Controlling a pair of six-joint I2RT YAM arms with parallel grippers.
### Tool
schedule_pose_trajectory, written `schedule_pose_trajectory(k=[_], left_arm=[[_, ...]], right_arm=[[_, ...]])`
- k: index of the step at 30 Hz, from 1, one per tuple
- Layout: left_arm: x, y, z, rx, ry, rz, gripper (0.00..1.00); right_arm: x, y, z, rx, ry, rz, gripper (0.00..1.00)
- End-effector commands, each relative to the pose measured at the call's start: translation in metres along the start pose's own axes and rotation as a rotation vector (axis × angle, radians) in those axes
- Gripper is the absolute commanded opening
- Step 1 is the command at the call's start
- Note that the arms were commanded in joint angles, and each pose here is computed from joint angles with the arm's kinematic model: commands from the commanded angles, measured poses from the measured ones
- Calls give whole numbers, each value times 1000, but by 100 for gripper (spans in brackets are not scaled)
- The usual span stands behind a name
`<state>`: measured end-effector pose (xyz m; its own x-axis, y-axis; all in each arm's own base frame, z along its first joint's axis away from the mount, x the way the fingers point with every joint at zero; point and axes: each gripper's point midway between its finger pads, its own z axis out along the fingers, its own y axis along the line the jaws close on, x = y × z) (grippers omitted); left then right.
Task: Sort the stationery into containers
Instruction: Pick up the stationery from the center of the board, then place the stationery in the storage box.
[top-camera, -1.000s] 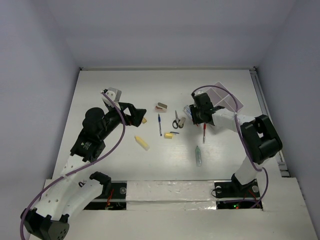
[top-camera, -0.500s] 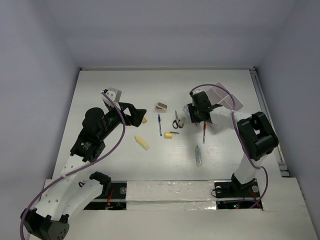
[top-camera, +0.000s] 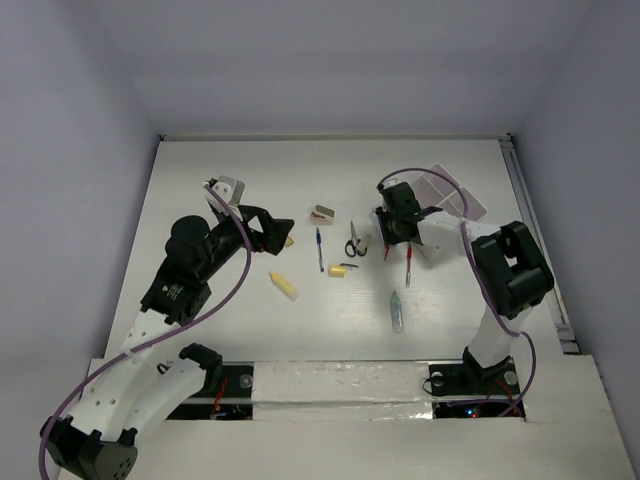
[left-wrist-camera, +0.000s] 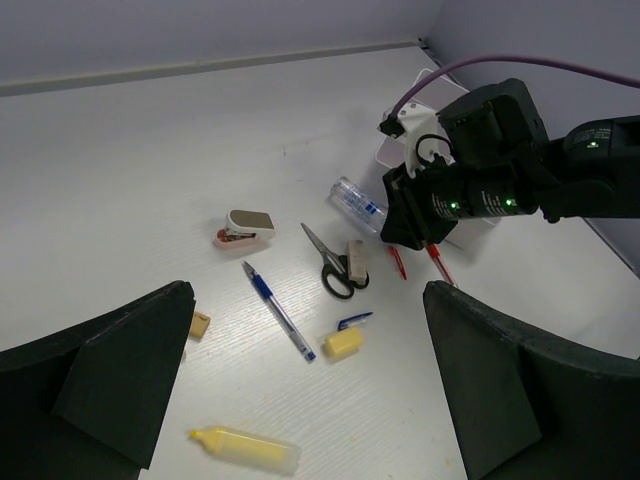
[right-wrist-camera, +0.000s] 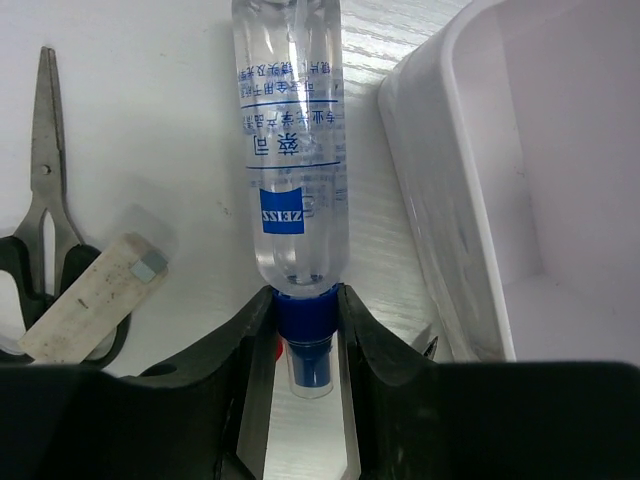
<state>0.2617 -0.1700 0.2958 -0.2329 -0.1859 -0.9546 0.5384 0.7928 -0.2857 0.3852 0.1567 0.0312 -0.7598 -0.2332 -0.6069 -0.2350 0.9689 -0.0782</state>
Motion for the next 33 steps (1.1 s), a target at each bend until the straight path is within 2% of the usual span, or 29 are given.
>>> schedule_pose_trajectory(k=[1, 10, 14, 20, 27, 33], left_arm=[[-21, -7, -2, 26, -76, 20, 99], [-23, -7, 4, 12, -83, -59, 99], [-13, -10, 16, 29, -18, -130, 99], [-2, -37, 38, 151, 90, -335, 89], [20, -49, 60, 234, 177, -555, 85], [30, -50, 68, 257, 186, -634, 85]], right_arm=[[-40, 10, -24, -39, -113, -14, 16], [-73, 34, -88, -161, -258, -1, 8], [-72, 71, -123, -353, -293, -2, 8], [-69, 127, -185, -640, -366, -39, 7], [-64, 150, -220, -757, -394, -82, 5], [-59, 165, -238, -834, -408, -107, 4]])
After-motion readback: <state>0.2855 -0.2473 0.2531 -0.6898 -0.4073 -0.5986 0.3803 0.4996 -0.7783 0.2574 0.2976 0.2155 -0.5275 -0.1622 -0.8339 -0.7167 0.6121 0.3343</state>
